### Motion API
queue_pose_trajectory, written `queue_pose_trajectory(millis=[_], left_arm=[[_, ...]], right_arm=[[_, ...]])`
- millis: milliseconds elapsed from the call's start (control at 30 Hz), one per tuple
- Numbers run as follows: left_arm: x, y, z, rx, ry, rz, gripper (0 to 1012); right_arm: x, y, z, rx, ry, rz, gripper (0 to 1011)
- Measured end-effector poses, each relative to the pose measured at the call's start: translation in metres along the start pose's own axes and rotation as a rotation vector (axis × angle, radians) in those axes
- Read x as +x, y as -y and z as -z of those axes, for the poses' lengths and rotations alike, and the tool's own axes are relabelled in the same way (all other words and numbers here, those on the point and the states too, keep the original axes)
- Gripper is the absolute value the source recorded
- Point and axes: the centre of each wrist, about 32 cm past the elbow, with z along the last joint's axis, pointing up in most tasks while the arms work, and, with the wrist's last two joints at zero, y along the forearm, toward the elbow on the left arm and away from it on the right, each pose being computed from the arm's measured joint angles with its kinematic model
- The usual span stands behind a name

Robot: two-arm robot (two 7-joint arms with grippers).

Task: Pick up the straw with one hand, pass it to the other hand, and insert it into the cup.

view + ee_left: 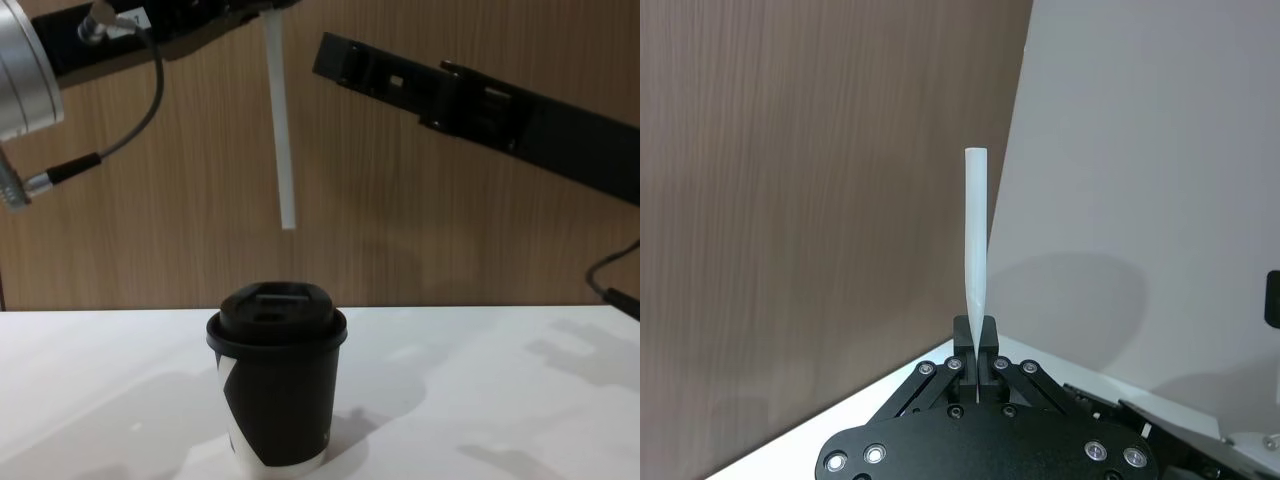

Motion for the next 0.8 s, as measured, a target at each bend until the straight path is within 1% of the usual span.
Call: queue_pose_trajectory(millis=[267,367,600,800], left_arm=[[-0.0004,-0.0055,0.0030,0.036,0.013,-0.022,8],[-0.0004,-0.0069,0.0041,0.043,0.014,-0.027,10],[0.0005,-0.0109,0.0095,0.062,0.009,-0.041,10],[0.0012,-0.0121,0.0137,0.070,0.004,-0.048,11]], right_arm=[[0.000,0.002,0.000,-0.005,0.000,0.002,1001],[0.000,0.002,0.000,-0.006,0.001,0.003,1001],[0.001,0.003,0.000,-0.008,0.001,0.004,1001],[0.001,0.003,0.000,-0.009,0.002,0.004,1001]])
